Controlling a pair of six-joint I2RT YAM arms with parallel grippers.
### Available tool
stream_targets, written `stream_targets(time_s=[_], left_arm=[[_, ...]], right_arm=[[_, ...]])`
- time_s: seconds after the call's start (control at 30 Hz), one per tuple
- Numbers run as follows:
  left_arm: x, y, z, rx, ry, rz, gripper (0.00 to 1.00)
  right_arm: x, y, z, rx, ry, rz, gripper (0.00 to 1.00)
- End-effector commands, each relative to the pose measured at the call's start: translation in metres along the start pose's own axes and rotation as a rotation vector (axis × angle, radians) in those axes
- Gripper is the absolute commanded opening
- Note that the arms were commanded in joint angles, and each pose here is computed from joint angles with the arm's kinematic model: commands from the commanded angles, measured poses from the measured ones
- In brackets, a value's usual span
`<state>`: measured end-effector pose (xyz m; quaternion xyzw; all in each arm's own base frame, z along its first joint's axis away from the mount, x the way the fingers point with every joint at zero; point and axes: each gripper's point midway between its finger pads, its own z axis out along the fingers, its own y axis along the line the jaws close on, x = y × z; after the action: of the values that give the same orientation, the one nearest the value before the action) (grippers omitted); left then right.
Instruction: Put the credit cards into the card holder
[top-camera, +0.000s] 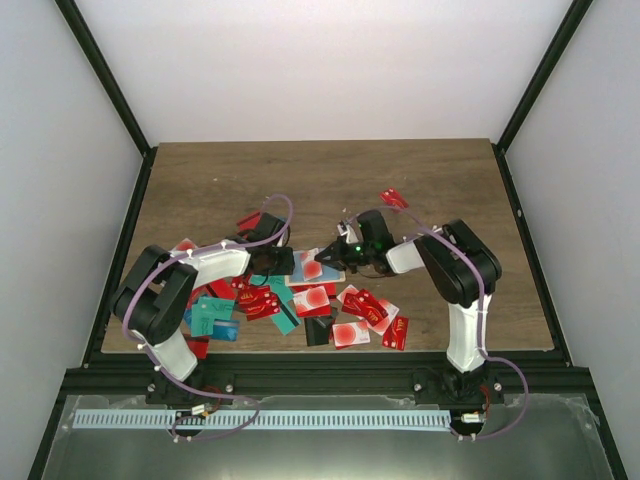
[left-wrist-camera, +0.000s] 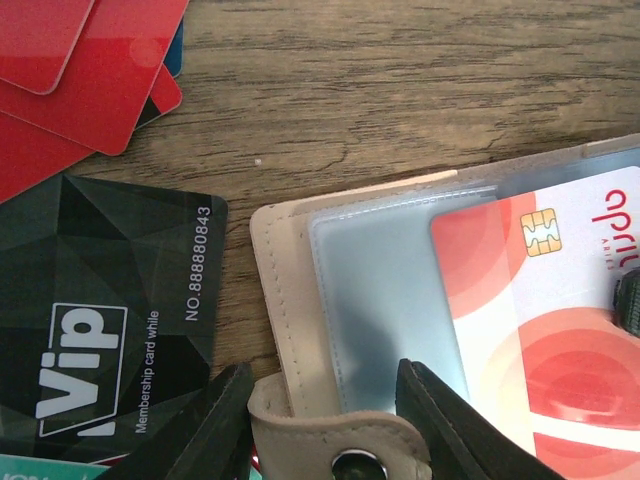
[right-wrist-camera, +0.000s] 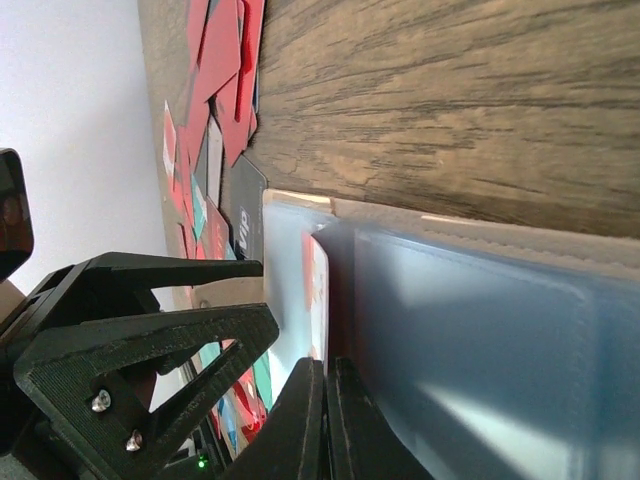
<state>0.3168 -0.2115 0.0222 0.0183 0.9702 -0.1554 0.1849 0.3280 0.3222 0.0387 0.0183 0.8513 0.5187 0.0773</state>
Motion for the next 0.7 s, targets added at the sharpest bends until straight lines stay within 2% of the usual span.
stream_targets(time_s=[0.0, 0.37, 0.67], left_arm=[[0.01, 0.002, 0.005, 0.012, 0.033, -0.014, 0.41], [0.015, 0.002, 0.006, 0.02, 0.039, -0.034, 0.38], [0.017, 0.003, 0.001, 0.027, 0.032, -0.049, 0.38]], right_arm=[[0.008, 0.004, 0.011, -0.01, 0.016, 0.017, 0.01], [0.025, 0.01, 0.028, -0.006, 0.027, 0.036, 0.01], [0.023, 0.005, 0.034, 0.041, -0.004, 0.062, 0.01]])
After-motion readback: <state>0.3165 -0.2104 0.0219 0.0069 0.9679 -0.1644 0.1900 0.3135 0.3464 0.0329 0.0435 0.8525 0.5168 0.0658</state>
